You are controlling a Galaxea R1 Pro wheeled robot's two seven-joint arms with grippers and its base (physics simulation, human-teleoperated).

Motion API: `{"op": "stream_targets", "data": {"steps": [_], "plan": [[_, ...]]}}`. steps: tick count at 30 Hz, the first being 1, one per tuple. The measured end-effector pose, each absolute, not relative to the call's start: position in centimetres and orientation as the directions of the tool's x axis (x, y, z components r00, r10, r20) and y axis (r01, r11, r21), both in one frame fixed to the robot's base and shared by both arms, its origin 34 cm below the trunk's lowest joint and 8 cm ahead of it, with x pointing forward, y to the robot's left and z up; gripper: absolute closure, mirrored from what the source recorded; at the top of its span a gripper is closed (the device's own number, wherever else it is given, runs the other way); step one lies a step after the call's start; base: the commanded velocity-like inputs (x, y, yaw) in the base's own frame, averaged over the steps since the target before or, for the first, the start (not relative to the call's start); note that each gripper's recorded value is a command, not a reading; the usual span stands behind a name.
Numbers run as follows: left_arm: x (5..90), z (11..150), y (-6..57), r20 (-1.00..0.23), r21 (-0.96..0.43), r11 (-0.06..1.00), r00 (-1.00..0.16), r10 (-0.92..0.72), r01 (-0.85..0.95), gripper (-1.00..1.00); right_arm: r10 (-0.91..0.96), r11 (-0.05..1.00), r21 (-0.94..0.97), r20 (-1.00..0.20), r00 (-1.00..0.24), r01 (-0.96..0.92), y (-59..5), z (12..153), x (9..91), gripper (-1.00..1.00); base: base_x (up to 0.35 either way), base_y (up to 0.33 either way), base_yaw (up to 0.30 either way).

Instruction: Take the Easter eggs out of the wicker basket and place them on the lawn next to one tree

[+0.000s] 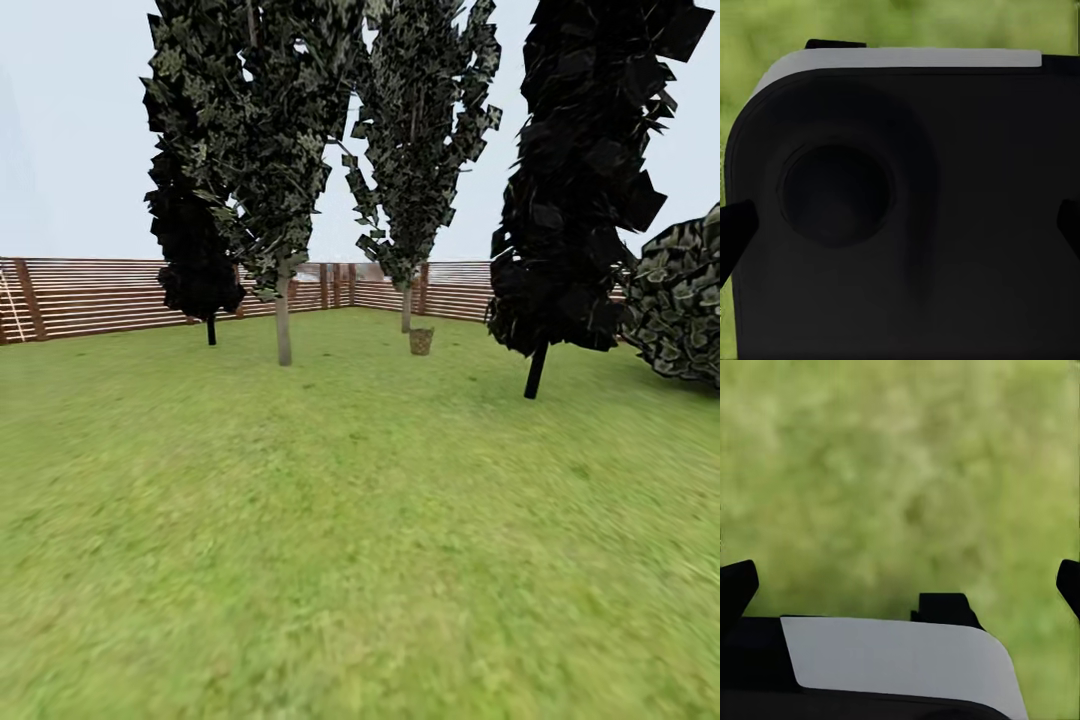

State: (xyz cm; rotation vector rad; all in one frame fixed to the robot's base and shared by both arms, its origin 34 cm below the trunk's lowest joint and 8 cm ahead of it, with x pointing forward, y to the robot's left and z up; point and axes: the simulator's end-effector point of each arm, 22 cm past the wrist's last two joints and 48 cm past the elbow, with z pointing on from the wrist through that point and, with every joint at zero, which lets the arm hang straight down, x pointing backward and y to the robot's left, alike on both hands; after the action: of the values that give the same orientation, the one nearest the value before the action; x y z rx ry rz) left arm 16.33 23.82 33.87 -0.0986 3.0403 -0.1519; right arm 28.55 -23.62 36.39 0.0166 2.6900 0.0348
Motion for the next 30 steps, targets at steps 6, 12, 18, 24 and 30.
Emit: {"op": "stream_targets", "data": {"steps": [6, 12, 18, 24, 30], "plan": [[16.35, 33.87, 23.88, -0.093, -0.101, 0.993, -0.993, -0.07, -0.061, -1.0, 0.017, 1.0, 0.027, -0.435, -0.9, 0.005, -23.6, 36.39, 28.54, -1.0, 0.332, 0.0, 0.016], [16.34, 33.87, 23.89, -0.092, -0.101, 0.993, -0.993, -0.07, -0.061, -1.0, 0.016, 1.0, 0.027, -0.435, -0.9, 0.005, -23.59, 36.38, 28.53, -1.0, 0.332, 0.0, 0.002], [16.34, 33.86, 23.91, -0.092, -0.1, 0.993, -0.993, -0.07, -0.061, -1.0, 0.016, 1.0, 0.027, -0.435, -0.9, 0.005, -23.59, 36.38, 28.53, -1.0, 0.332, 0.0, 0.0], [16.34, 33.86, 23.92, -0.092, -0.099, 0.993, -0.993, -0.07, -0.061, -1.0, 0.016, 1.0, 0.027, -0.435, -0.9, 0.005, -23.59, 36.38, 28.53, -1.0, 0.332, 0.0, 0.0], [16.36, 33.87, 23.92, -0.093, -0.1, 0.993, -0.993, -0.07, -0.061, -1.0, 0.016, 1.0, 0.027, -0.435, -0.9, 0.005, -23.59, 36.38, 28.53, -1.0, 0.332, 0.0, 0.0]]}}
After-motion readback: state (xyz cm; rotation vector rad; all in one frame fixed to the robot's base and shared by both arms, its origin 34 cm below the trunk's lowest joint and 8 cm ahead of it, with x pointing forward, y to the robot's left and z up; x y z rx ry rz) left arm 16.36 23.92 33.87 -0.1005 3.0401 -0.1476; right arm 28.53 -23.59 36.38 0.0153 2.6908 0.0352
